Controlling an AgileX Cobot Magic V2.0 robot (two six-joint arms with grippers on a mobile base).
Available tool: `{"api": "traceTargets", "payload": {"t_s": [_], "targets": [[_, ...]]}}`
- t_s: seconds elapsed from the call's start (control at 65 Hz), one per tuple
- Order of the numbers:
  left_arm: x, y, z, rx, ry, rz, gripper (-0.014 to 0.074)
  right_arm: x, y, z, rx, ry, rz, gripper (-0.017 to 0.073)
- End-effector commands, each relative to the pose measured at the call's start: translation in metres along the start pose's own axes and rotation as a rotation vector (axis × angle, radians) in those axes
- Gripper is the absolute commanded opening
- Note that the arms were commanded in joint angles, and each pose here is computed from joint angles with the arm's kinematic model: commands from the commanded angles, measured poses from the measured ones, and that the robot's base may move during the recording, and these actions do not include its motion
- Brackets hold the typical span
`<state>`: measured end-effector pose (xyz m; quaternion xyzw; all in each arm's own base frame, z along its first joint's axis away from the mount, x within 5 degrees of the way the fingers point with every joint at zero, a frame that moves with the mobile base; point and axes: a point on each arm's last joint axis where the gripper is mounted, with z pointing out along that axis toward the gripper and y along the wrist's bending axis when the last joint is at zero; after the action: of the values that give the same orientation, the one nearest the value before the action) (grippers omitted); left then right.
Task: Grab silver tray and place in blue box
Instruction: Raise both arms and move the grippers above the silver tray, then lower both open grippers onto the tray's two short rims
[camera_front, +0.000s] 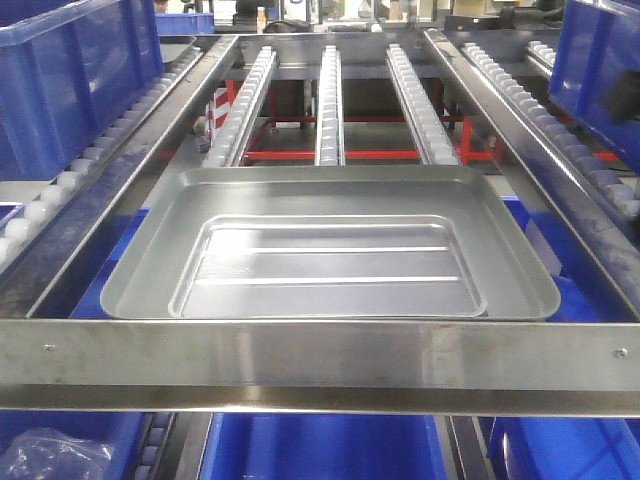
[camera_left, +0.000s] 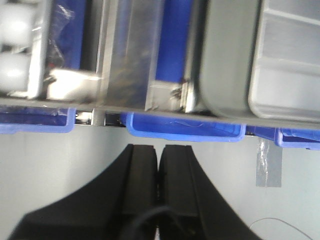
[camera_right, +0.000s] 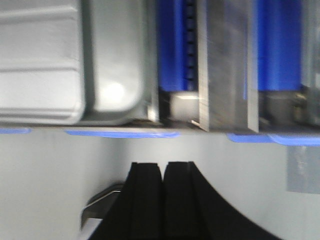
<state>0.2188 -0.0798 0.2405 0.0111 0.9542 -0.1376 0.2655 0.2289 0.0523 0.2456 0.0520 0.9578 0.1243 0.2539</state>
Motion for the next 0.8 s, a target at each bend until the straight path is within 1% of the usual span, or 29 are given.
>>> {"api": "traceTargets", "payload": {"t_s": [0.0,0.031,0.046,0.062,0.077,0.092,0.108,0.123,0.215,0.308,0.431,0.554,0.661,0.784], "targets": [[-0.027,-0.023,-0.002,0.010,-0.095,-0.011,-0.0006,-0.022,0.021,-0.001,-0.029,-0.084,0.005,0.0059],[-0.031,-0.029,0.002,-0.004,-0.091,-0.005,-0.0006,-0.025,0.026,0.003,-0.016,-0.083,-0.009,0.0060],[-0.033,-0.031,0.006,-0.020,-0.086,0.010,-0.0006,-0.027,0.030,0.005,-0.014,-0.082,-0.005,0.0060],[-0.036,-0.037,0.006,-0.021,-0.090,0.006,-0.0006,-0.029,0.032,0.007,-0.001,-0.084,-0.018,0.0060],[-0.038,-0.039,0.010,-0.038,-0.081,0.020,-0.0006,-0.031,0.034,0.008,0.007,-0.084,-0.007,0.0060],[-0.040,-0.042,0.012,-0.044,-0.077,0.024,-0.0006,-0.032,0.037,0.010,0.015,-0.085,-0.015,0.0060],[-0.041,-0.047,0.014,-0.046,-0.073,0.023,-0.0006,-0.033,0.039,0.012,0.021,-0.084,-0.012,0.0060],[-0.045,-0.050,0.016,-0.056,-0.068,0.035,-0.0006,-0.036,0.042,0.014,0.033,-0.086,-0.012,0.0060],[-0.057,-0.073,0.027,-0.058,-0.048,0.081,-0.0006,-0.048,0.056,0.025,0.092,-0.082,-0.019,0.0060],[-0.069,-0.090,0.041,-0.027,-0.033,0.061,-0.0006,-0.057,0.073,0.038,0.103,-0.065,-0.039,0.0060],[-0.079,-0.098,0.057,-0.024,0.001,0.031,-0.0006,-0.063,0.084,0.053,0.103,-0.042,-0.052,0.0060],[-0.080,-0.099,0.071,-0.055,0.048,0.032,-0.0006,-0.065,0.086,0.063,0.116,-0.019,-0.051,0.0060],[-0.079,-0.099,0.075,-0.060,0.057,0.034,-0.0006,-0.065,0.086,0.064,0.116,-0.018,-0.057,0.0060],[-0.078,-0.099,0.076,-0.063,0.062,0.034,-0.0006,-0.065,0.086,0.065,0.113,-0.018,-0.095,0.0060]]}}
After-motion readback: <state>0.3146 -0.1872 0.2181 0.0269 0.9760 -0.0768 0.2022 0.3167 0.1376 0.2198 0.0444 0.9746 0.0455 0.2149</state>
